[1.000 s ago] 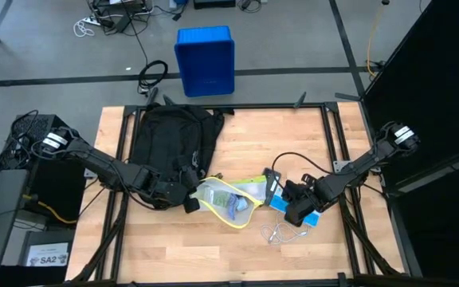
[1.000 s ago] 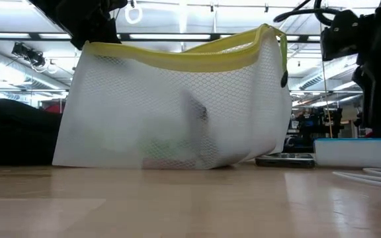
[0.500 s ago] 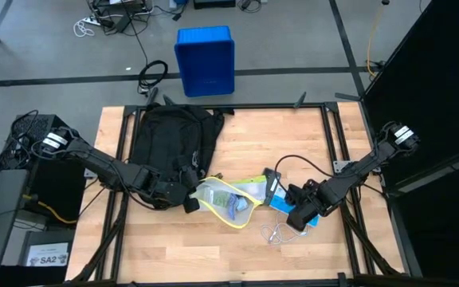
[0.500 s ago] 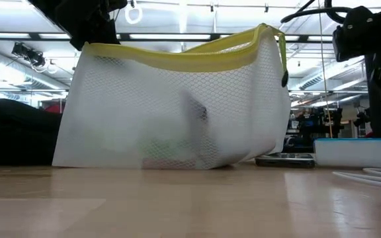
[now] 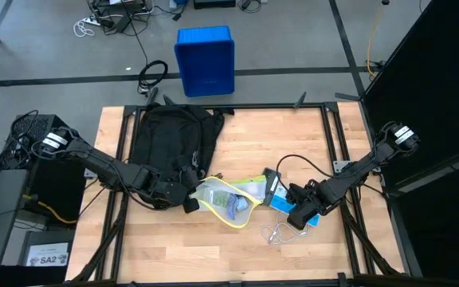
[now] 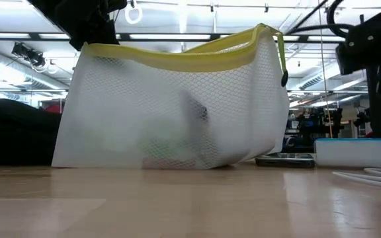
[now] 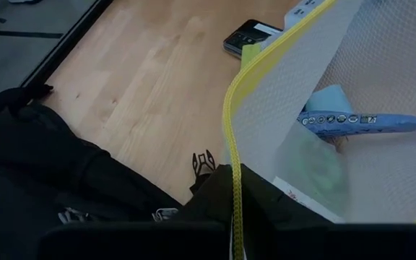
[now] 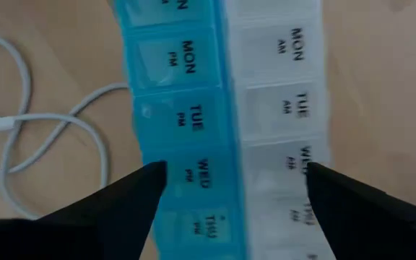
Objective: Unpack backpack
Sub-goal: Put the medicine organizer into the zip lock bag
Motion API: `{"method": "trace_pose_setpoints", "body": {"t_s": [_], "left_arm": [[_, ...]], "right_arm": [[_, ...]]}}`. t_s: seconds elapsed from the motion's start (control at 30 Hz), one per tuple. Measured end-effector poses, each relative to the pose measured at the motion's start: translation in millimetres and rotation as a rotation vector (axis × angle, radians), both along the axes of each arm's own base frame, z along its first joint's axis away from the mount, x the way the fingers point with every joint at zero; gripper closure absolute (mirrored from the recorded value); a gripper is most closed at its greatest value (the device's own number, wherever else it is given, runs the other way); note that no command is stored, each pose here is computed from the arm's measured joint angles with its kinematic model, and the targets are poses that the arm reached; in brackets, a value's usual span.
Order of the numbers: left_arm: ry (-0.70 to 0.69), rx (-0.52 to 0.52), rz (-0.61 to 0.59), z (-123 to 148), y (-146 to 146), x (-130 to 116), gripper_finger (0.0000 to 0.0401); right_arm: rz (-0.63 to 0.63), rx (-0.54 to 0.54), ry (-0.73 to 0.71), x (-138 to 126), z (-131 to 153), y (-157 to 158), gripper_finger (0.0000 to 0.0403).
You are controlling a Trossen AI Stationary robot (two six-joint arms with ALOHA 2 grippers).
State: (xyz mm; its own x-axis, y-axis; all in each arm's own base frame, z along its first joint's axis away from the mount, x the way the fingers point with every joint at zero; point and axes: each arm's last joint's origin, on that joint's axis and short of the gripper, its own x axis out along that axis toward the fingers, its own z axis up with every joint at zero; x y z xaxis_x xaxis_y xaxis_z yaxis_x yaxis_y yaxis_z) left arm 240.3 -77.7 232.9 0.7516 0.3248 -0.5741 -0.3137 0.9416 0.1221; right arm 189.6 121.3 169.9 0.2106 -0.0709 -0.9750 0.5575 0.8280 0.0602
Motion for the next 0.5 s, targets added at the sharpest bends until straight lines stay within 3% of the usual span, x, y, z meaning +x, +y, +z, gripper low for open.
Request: {"method": "trace_pose_setpoints", "body": {"t_s": [0.17, 0.5], "left_arm": [[0.001, -0.003, -0.002, -0.1, -0.1, -0.1, 0.0401], [0.000, -0.004, -0.002, 0.0, -0.1, -0.1, 0.0401]], "right_arm": [[0.001, 0.044, -0.066, -2.3, -12.4, 2.8, 0.0096], [0.023, 0.015, -0.083, -5.8, -12.8, 9.1, 0.0092]]}}
